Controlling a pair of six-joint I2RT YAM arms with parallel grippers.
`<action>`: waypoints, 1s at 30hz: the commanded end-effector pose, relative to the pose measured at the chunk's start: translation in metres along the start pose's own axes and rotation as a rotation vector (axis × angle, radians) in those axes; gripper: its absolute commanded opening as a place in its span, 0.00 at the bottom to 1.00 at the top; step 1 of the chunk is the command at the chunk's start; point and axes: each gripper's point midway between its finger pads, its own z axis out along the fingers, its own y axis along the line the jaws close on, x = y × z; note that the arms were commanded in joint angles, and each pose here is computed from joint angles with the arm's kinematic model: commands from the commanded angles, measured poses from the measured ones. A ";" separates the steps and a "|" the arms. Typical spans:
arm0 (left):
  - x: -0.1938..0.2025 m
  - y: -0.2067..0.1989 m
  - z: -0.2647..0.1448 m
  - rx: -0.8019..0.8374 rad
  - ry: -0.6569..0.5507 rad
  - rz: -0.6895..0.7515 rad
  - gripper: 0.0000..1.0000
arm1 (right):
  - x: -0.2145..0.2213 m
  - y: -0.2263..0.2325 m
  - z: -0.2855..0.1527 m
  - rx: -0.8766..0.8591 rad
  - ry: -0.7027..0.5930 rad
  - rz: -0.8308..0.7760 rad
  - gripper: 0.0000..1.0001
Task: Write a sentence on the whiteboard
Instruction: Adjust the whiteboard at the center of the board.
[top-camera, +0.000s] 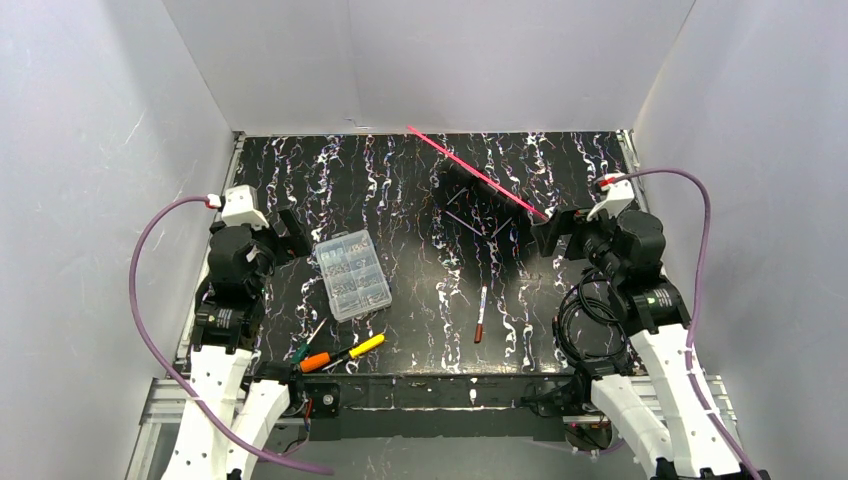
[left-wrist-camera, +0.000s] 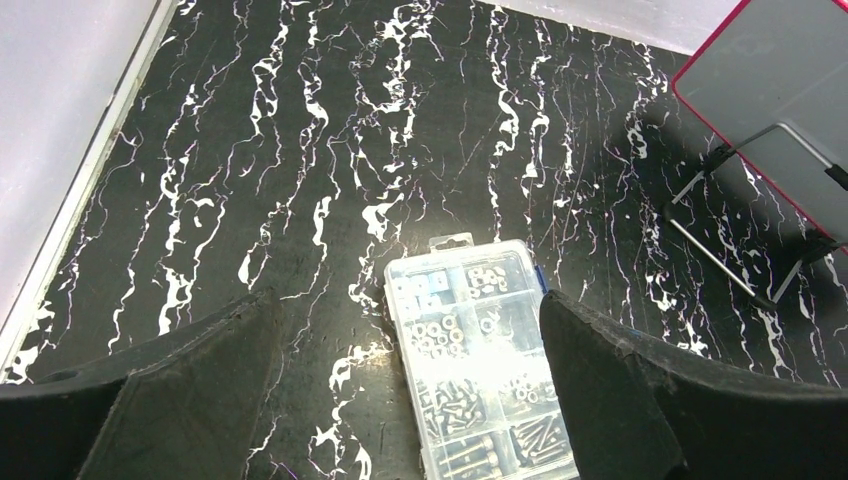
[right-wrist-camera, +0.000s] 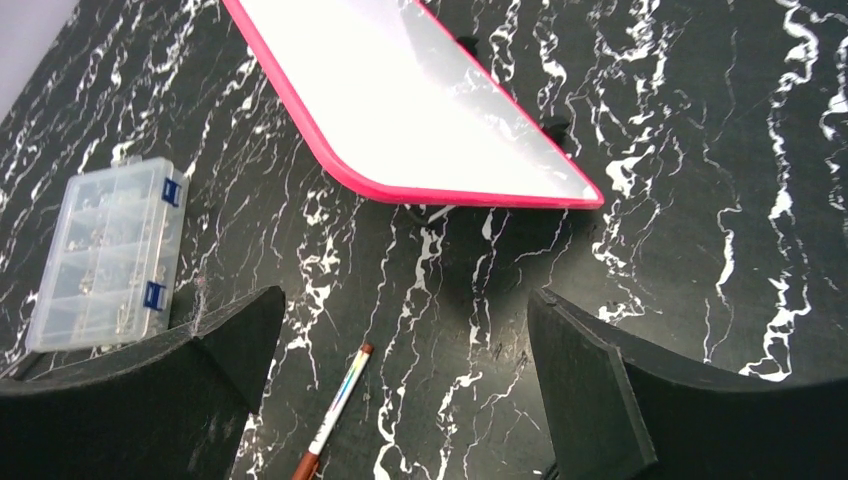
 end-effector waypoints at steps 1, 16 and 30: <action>-0.003 -0.005 0.000 0.026 -0.003 0.005 0.99 | -0.013 0.016 -0.001 -0.093 -0.005 -0.062 1.00; 0.008 -0.018 0.005 0.100 0.048 0.014 0.99 | -0.035 0.018 0.033 -0.084 -0.007 -0.219 1.00; 0.013 -0.029 0.006 0.166 0.071 0.017 0.99 | -0.033 0.039 0.091 -0.019 0.082 -0.471 0.77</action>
